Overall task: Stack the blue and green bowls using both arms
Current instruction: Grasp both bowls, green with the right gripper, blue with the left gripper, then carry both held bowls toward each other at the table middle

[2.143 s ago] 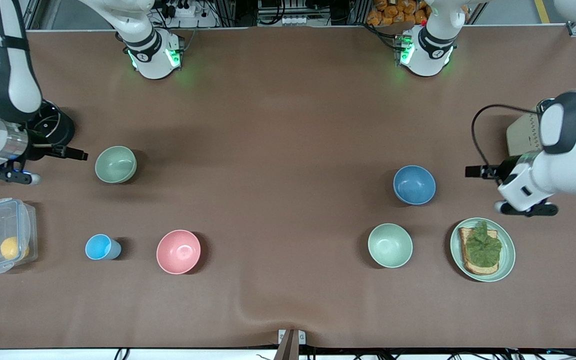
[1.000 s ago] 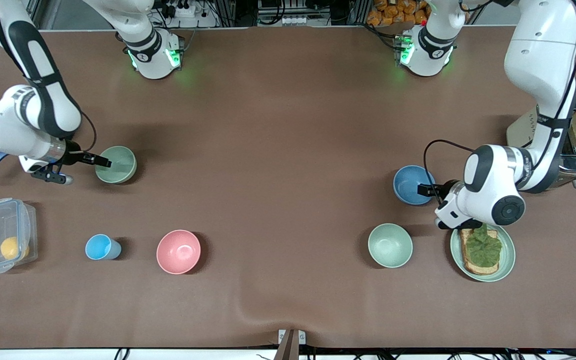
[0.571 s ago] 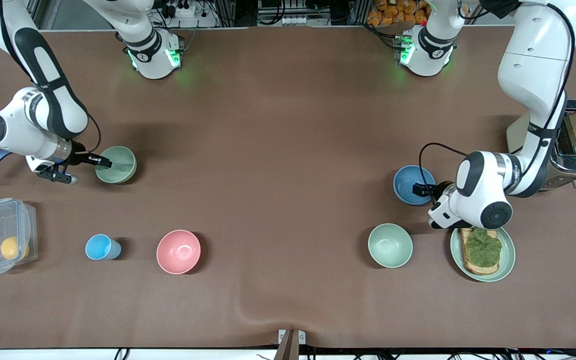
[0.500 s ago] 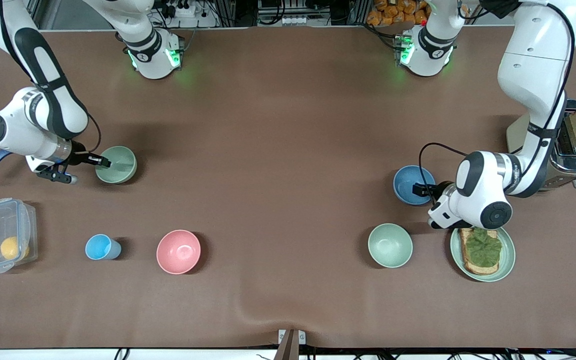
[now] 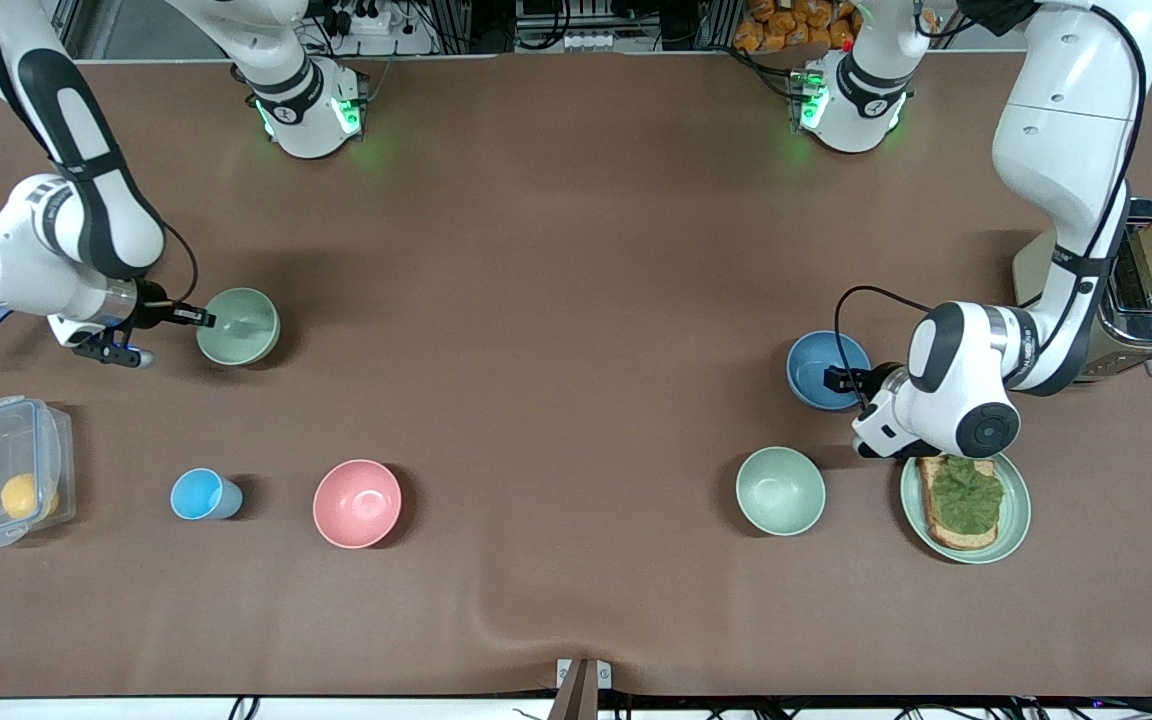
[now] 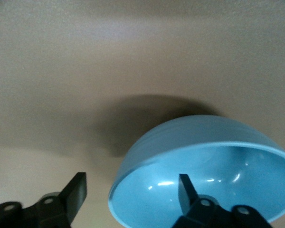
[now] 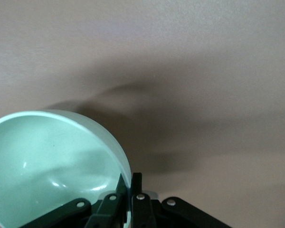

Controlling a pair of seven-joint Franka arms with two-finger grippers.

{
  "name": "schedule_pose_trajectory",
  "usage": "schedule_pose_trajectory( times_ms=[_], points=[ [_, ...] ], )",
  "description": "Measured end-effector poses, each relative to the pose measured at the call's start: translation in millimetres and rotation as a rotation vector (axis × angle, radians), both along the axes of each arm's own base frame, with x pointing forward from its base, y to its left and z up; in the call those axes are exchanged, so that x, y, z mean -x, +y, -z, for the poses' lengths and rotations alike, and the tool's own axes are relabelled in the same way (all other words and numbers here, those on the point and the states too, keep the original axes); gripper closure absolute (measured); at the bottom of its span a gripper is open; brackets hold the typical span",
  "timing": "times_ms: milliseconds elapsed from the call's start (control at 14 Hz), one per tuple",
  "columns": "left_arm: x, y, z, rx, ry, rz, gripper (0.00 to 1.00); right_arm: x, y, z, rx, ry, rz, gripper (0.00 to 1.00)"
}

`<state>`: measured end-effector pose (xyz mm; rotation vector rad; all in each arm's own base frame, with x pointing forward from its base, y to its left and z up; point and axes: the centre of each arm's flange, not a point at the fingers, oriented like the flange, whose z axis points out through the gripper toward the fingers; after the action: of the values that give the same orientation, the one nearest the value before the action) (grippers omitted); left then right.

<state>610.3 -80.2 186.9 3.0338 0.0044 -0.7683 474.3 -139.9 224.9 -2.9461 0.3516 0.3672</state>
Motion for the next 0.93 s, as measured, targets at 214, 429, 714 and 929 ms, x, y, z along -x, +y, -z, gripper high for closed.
schedule_pose_trajectory(
  times_ms=[214, 429, 714, 929],
  points=[
    [-0.2, -0.2, -1.3, 0.0, 0.0, 0.0, 0.5, -7.9, 5.8, -23.5, -0.008, 0.0, -0.01, 0.96],
    [1.0, -2.8, -5.7, -0.031, 0.003, 0.039, 0.81, -23.6, 48.6, -54.1, 0.02, 0.033, 0.057, 0.96],
    [-2.1, -10.4, -30.0, -0.059, -0.021, 0.075, 0.95, -37.6, 136.2, -89.5, 0.078, 0.052, 0.128, 0.96],
    [-7.8, -9.4, -60.5, -0.058, -0.065, 0.063, 0.95, -43.0, 215.1, -107.8, 0.125, 0.05, 0.21, 0.96]
  ],
)
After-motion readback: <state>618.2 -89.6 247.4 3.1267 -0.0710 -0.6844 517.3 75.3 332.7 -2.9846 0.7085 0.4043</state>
